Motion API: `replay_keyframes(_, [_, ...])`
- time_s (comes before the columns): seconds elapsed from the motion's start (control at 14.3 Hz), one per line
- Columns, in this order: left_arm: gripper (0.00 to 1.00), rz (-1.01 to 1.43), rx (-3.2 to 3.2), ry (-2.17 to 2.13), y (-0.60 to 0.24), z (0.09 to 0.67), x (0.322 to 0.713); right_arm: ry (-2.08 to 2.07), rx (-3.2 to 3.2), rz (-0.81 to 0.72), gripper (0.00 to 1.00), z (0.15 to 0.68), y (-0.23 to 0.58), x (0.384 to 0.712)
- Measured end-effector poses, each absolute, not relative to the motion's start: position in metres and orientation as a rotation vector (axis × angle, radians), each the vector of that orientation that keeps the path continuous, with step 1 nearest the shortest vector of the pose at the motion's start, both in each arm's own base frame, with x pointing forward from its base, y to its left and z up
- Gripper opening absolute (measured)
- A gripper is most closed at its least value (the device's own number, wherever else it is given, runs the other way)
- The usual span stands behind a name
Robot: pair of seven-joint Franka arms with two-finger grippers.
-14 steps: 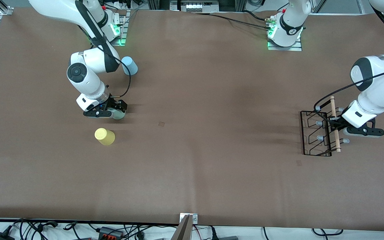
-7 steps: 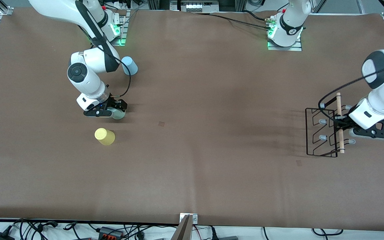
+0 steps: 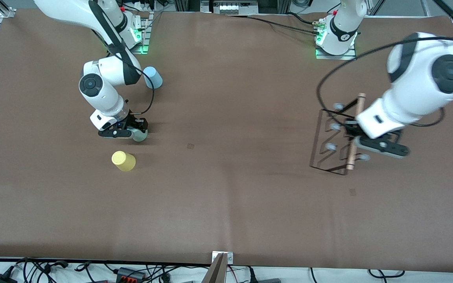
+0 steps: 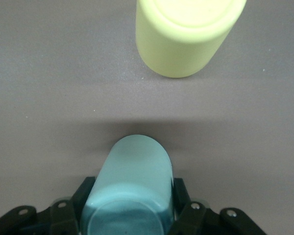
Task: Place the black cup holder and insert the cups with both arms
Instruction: 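Carry the black holder to the table middle with the left gripper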
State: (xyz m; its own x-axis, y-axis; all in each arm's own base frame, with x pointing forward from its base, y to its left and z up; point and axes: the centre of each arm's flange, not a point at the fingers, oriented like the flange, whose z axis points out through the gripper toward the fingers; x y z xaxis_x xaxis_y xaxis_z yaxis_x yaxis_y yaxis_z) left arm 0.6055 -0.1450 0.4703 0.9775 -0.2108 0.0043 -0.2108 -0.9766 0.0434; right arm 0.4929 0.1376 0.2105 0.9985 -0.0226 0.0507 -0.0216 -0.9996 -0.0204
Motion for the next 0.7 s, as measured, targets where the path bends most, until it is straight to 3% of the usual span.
replay_keyframes(0.42, [0.16, -0.005, 3.021, -0.091, -0.254, 0.433, 0.61, 0.036, -3.112, -0.126, 0.69, 0.225, 0.137, 0.497])
replay_keyframes(0.7, [0.16, 0.027, 2.959, -0.015, -0.346, 0.409, 0.589, 0.052, -3.108, -0.158, 0.69, 0.25, 0.133, 0.502])
